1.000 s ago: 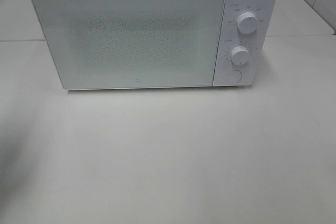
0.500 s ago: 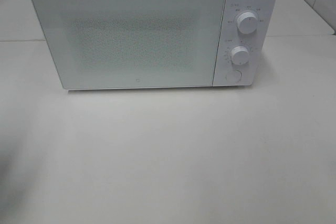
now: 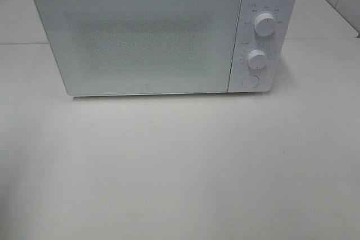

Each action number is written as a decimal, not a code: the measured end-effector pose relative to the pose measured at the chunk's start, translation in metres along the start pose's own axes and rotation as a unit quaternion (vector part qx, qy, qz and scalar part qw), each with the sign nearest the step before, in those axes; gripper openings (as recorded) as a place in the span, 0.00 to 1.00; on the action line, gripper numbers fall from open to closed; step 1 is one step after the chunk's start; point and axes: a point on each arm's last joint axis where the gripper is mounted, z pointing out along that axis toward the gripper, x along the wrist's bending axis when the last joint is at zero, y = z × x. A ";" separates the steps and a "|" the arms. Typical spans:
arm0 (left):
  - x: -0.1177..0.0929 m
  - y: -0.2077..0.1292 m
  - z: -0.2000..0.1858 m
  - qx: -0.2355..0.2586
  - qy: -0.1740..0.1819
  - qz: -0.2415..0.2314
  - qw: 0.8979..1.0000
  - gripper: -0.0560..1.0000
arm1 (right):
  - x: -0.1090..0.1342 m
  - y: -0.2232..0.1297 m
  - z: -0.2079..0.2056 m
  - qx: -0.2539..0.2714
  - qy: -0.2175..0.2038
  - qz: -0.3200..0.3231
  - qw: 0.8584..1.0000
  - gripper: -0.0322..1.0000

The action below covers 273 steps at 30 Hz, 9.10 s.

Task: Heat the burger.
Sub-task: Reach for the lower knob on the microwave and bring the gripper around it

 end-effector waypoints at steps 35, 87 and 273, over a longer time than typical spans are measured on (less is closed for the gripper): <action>-0.029 -0.110 -0.061 -0.351 0.023 0.015 0.936 0.99 | 0.000 0.000 0.000 0.000 0.000 0.000 1.000 0.98; -0.022 -0.112 -0.060 -0.353 0.025 -0.040 0.935 0.99 | -0.010 0.111 0.123 -0.219 -0.027 -0.014 0.975 0.98; -0.022 -0.112 -0.060 -0.353 0.025 -0.040 0.935 0.99 | 0.093 0.027 0.372 -0.140 0.096 0.386 0.907 0.46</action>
